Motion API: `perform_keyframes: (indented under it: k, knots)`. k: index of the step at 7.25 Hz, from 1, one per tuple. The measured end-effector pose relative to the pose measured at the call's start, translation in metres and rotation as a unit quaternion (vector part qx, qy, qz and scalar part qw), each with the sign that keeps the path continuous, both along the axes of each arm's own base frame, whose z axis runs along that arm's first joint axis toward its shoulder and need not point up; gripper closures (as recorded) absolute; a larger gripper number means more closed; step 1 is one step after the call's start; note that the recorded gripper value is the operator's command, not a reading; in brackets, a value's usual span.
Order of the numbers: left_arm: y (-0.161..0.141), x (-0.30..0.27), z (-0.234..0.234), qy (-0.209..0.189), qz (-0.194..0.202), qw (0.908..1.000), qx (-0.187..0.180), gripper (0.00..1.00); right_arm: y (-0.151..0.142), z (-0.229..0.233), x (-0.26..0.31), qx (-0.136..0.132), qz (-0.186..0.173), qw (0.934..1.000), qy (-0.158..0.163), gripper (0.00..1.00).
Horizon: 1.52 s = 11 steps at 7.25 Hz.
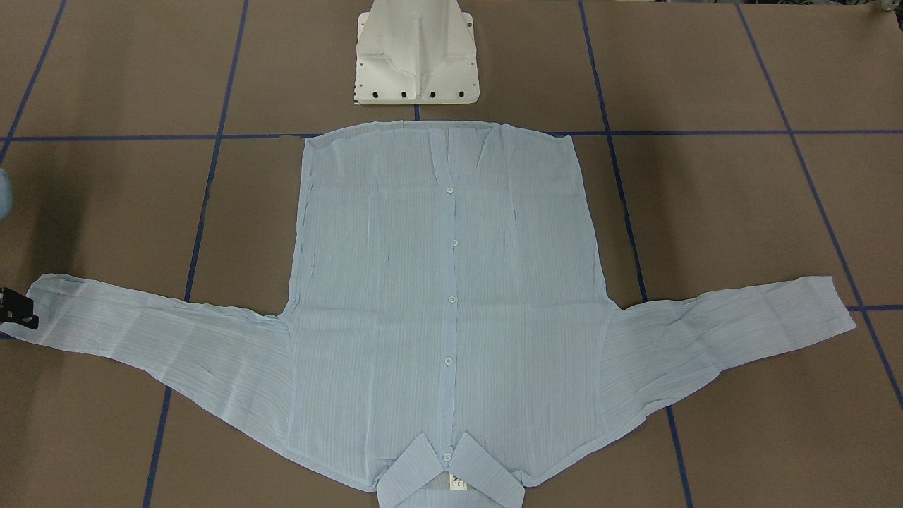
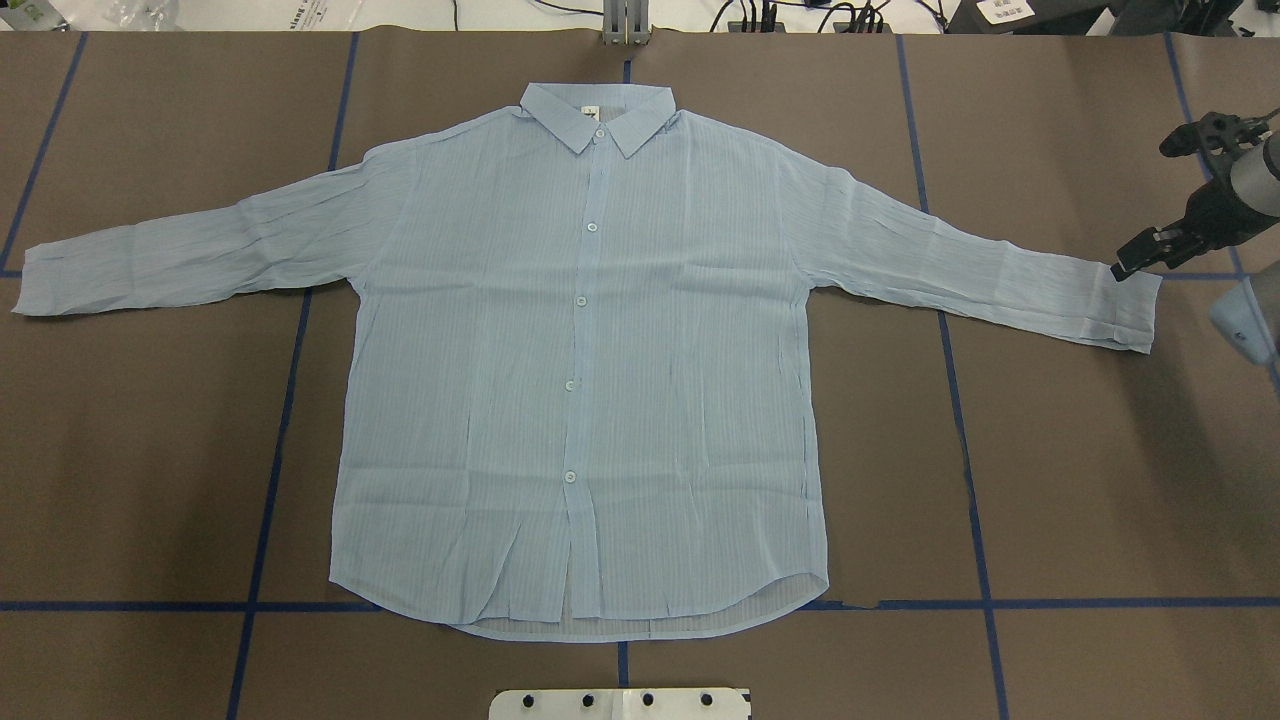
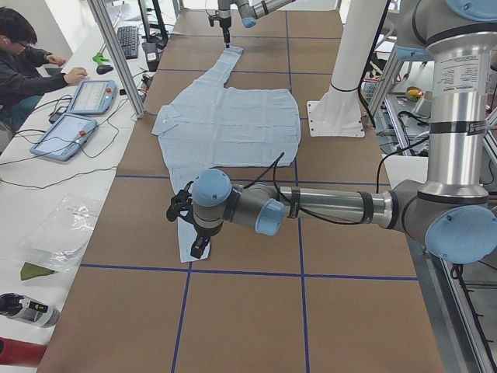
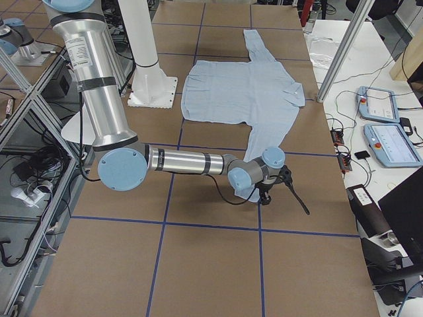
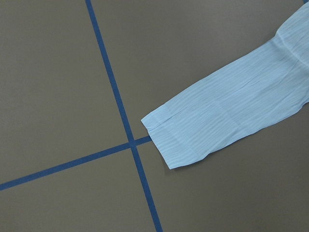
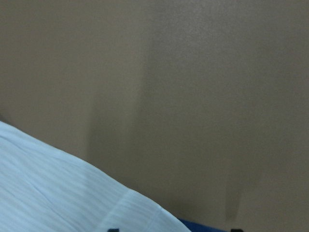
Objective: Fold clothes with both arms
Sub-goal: 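Grasp the cuff of the sleeve nearest the right gripper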
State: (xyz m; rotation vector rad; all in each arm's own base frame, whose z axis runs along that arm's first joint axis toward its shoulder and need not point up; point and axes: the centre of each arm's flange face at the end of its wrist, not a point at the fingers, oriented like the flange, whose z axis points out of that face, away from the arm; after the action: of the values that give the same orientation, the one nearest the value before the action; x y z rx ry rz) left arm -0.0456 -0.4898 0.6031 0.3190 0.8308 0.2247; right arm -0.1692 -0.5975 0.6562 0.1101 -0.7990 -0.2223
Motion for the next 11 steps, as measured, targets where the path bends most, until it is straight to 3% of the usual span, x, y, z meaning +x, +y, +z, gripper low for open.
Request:
perform_keyframes:
  k: [6, 7, 9, 11]
  knots:
    - [0.001, 0.0, 0.001, 0.001, 0.0, 1.0, -0.002, 0.0, 0.006, 0.012, 0.0, -0.012, -0.002, 0.9999, 0.003, 0.29]
    - [0.001, 0.0, 0.002, 0.001, 0.0, 1.0, -0.002, 0.0, 0.007, 0.014, 0.001, -0.014, -0.002, 0.9999, 0.004, 0.33]
    - [0.001, 0.0, 0.002, 0.001, 0.001, 1.0, -0.003, 0.0, 0.008, 0.015, 0.001, -0.016, -0.003, 0.9999, 0.003, 0.74]
    - [0.001, 0.0, 0.002, 0.0, 0.001, 1.0, -0.004, 0.0, 0.008, 0.014, 0.0, -0.015, -0.003, 0.9999, 0.004, 0.9]
